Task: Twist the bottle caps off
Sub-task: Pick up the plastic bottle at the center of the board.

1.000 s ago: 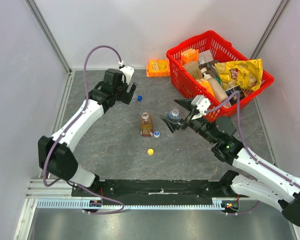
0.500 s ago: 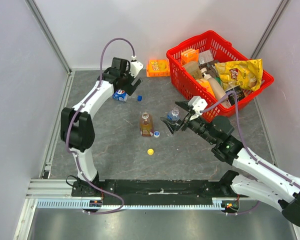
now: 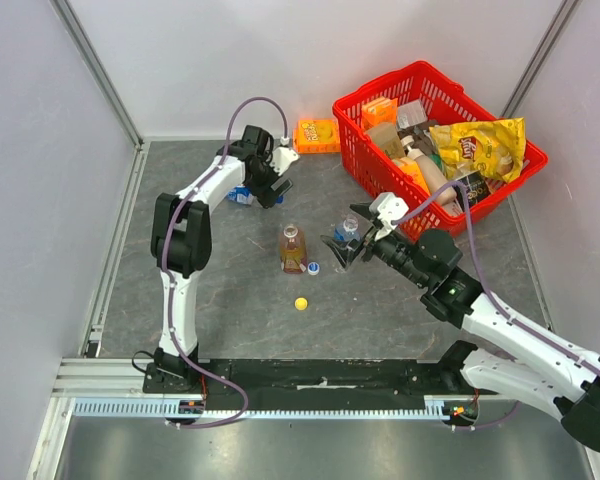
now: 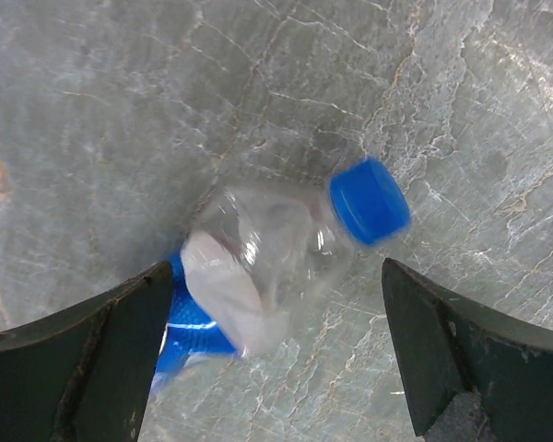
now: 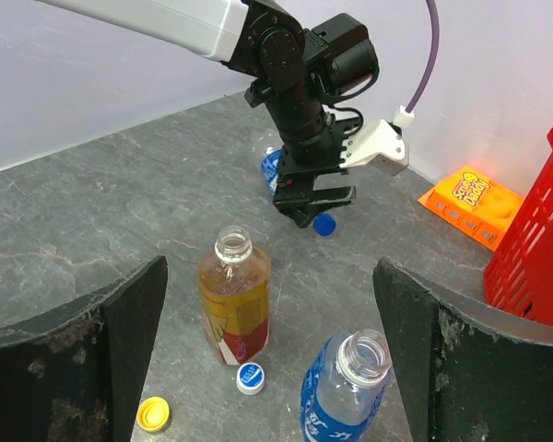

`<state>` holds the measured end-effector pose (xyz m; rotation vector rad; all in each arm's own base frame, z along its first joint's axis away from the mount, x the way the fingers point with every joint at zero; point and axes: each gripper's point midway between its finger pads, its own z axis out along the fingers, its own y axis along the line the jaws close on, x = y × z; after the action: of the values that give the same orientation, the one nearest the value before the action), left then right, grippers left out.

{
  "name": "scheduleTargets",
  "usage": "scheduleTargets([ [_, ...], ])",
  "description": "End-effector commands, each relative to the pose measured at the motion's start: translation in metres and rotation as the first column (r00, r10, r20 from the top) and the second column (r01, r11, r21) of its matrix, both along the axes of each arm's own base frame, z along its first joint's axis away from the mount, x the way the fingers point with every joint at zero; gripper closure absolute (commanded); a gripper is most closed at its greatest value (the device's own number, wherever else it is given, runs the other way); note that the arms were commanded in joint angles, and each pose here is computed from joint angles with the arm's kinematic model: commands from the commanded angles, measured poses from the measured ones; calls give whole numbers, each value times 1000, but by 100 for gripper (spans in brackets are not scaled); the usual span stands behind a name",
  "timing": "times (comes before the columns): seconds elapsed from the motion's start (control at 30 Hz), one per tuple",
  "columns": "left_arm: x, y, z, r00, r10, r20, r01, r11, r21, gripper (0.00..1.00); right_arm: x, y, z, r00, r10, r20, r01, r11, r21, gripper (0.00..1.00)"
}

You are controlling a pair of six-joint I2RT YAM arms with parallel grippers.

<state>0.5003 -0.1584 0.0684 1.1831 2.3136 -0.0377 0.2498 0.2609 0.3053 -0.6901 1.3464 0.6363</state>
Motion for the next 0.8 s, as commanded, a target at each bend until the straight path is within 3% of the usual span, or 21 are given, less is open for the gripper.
scheduleTargets([
  [0.0,3,-1,-1,998,-62,-11,62,998,7,2,8,-3,2,999,-31,18,32,999,-5,2],
  [0.3,-6,20,-41,996,-24,-82,35,990,137,5,16,-3,-9,999,-51,-4,51,998,-23,2],
  [0.47,-16,26,-53,994,-2,-114,20,987,162,29,18,-5,-11,998,-59,-8,59,998,-28,2],
  [0.6,-8,22,-32,998,25,-64,-16,991,132,35,19,-5,-10,998,-60,-10,60,998,-26,2],
  [0.77,7,26,28,994,62,84,-72,990,119,43,20,-3,-2,998,-56,-4,56,998,-23,2],
])
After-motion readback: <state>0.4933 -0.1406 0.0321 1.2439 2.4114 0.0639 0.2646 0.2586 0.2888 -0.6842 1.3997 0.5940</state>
